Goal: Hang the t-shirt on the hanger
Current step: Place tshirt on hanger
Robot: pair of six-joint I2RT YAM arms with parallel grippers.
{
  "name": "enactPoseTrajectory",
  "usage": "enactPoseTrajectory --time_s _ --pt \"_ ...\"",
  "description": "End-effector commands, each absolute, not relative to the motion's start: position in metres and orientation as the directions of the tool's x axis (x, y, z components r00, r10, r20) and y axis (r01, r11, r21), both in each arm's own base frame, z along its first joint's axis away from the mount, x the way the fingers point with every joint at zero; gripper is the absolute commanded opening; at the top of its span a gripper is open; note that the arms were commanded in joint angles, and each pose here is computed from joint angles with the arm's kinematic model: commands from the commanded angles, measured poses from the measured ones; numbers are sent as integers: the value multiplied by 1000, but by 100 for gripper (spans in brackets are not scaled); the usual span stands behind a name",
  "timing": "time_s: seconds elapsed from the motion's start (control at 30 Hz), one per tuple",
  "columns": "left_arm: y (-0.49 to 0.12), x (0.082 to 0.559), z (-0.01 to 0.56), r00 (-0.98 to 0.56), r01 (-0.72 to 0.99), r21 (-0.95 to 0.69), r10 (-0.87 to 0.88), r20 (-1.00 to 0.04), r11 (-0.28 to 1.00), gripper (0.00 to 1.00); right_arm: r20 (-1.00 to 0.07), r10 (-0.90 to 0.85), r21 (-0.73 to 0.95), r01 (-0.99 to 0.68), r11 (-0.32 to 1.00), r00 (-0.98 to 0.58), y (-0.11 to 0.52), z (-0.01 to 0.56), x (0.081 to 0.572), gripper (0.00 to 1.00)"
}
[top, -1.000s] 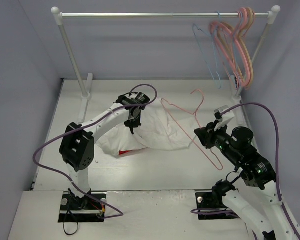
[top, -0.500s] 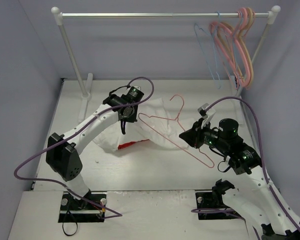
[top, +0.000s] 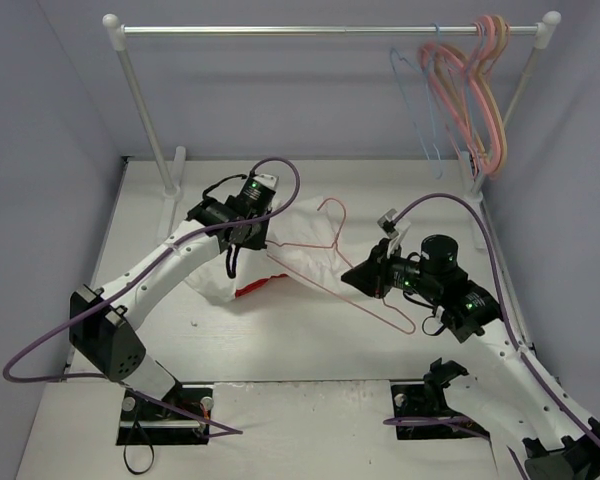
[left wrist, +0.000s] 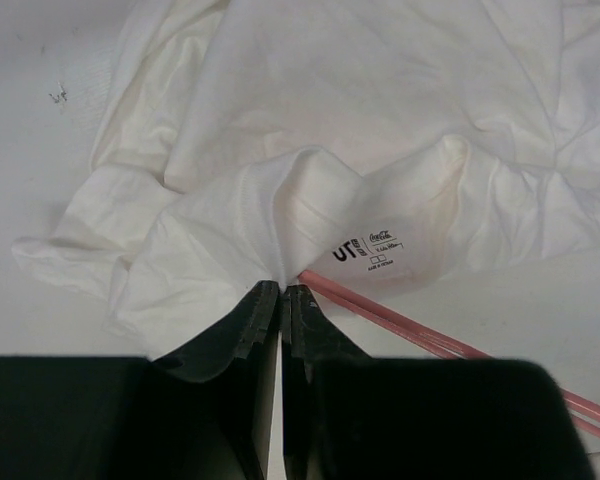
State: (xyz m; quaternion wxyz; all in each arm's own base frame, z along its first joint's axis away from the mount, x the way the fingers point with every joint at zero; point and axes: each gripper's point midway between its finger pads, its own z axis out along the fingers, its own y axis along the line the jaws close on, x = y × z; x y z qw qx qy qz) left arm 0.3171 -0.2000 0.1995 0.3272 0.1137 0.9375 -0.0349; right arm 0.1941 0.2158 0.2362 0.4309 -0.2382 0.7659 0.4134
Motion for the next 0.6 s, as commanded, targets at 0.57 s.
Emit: enactPoseTrajectory --time_s 0.57 --pt "-198 304 240 -665 333 -33 210 -716 942 6 -881 -10 391 -738 550 -473 254 206 218 0"
